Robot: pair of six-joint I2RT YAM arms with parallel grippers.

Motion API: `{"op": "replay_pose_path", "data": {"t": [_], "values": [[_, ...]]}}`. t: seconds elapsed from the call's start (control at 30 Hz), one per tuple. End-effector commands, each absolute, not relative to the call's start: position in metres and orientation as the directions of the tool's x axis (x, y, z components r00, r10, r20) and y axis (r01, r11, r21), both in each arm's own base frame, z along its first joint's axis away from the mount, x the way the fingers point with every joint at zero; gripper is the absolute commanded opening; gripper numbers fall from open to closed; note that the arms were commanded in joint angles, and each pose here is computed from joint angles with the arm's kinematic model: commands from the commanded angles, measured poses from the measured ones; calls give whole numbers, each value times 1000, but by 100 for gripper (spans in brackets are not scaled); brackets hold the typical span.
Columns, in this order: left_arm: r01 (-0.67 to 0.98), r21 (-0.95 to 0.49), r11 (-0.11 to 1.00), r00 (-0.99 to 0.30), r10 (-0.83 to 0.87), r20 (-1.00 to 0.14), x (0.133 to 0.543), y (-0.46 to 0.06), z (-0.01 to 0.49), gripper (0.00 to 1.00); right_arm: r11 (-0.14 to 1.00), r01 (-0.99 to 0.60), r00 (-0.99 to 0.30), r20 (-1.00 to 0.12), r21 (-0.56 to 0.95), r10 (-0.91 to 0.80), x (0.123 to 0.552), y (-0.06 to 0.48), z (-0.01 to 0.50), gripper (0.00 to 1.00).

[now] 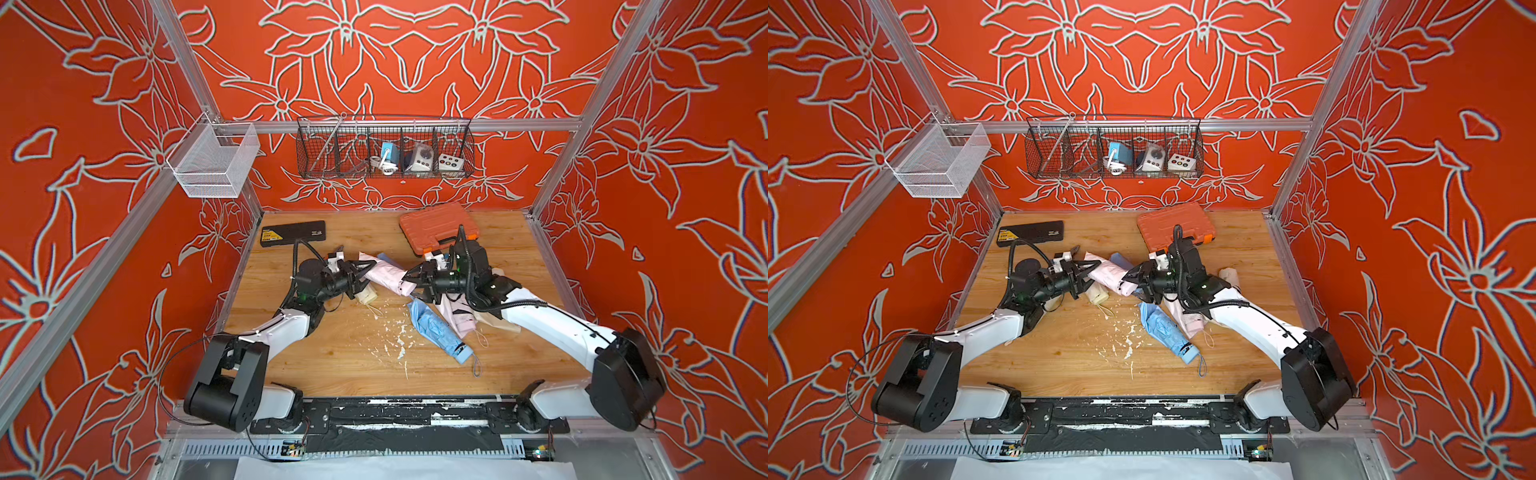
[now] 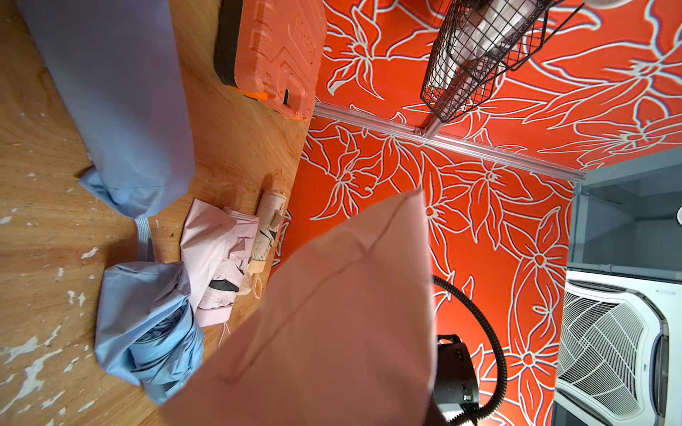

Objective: Take umbrellas out of sleeves
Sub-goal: Place the umbrella sleeve at the center of the board.

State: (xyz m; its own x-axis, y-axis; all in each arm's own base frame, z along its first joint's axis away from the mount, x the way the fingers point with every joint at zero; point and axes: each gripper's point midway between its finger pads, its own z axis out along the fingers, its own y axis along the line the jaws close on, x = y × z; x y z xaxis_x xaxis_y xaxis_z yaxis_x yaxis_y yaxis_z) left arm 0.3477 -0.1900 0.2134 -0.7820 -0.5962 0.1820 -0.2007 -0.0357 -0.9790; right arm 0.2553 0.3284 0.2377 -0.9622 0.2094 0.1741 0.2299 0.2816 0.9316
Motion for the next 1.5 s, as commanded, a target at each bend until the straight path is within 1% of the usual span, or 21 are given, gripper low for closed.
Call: {"op": "replay_pose_path", "data": {"t": [0.0,0.03,0.07,0.1,0.13,0.2,0.33,0.4,0.47,0.6,0.7,0.77,0.93,1.07,1.13,1.27,1.3,1.47], "values": [[-108,-993,-48,-815,-568,116,340,-194,238,20,237,180,-974,140,955,176,256,338,255,32],[-108,-993,-46,-815,-568,115,340,-194,238,20,237,176,-975,136,955,174,255,337,256,28],[-112,-993,-40,-814,-569,114,340,-194,236,23,241,175,-976,135,955,171,254,337,255,24],[-110,-994,-30,-815,-569,107,341,-193,235,28,243,168,-977,130,955,167,253,336,255,22],[-111,-994,-15,-816,-570,100,341,-192,233,31,249,169,-978,130,954,165,252,334,254,22],[-109,-993,33,-819,-569,71,342,-190,229,44,249,163,-979,126,955,158,250,331,253,20],[-99,-988,122,-823,-567,12,341,-182,221,58,244,160,-982,128,957,142,250,320,251,19],[-95,-979,180,-826,-563,-23,339,-177,215,66,235,159,-982,130,959,135,251,313,251,19],[-82,-967,242,-827,-558,-70,338,-170,211,72,228,141,-988,122,963,96,248,309,253,19],[-47,-939,342,-842,-519,-147,333,-159,205,78,237,85,-996,84,968,14,240,305,257,19],[-23,-937,349,-867,-473,-155,324,-160,199,79,229,36,-999,43,973,-25,237,305,263,19],[-3,-941,338,-881,-447,-158,318,-162,197,79,233,27,-998,38,972,-44,235,305,263,19],[38,-951,306,-888,-426,-172,311,-165,204,78,225,10,-997,28,974,-75,232,306,265,19],[50,-945,323,-892,-411,-187,314,-165,206,71,222,1,-994,24,975,-102,228,306,268,18],[55,-943,327,-893,-406,-193,316,-166,207,67,232,-3,-994,22,973,-109,226,304,266,18],[60,-947,317,-893,-407,-192,320,-167,211,48,237,1,-994,27,972,-106,226,303,262,18],[57,-946,319,-893,-407,-191,320,-167,211,42,238,2,-994,29,971,-108,225,304,261,18],[34,-938,345,-891,-414,-185,320,-164,205,20,245,7,-993,35,969,-108,224,302,258,19]]}}
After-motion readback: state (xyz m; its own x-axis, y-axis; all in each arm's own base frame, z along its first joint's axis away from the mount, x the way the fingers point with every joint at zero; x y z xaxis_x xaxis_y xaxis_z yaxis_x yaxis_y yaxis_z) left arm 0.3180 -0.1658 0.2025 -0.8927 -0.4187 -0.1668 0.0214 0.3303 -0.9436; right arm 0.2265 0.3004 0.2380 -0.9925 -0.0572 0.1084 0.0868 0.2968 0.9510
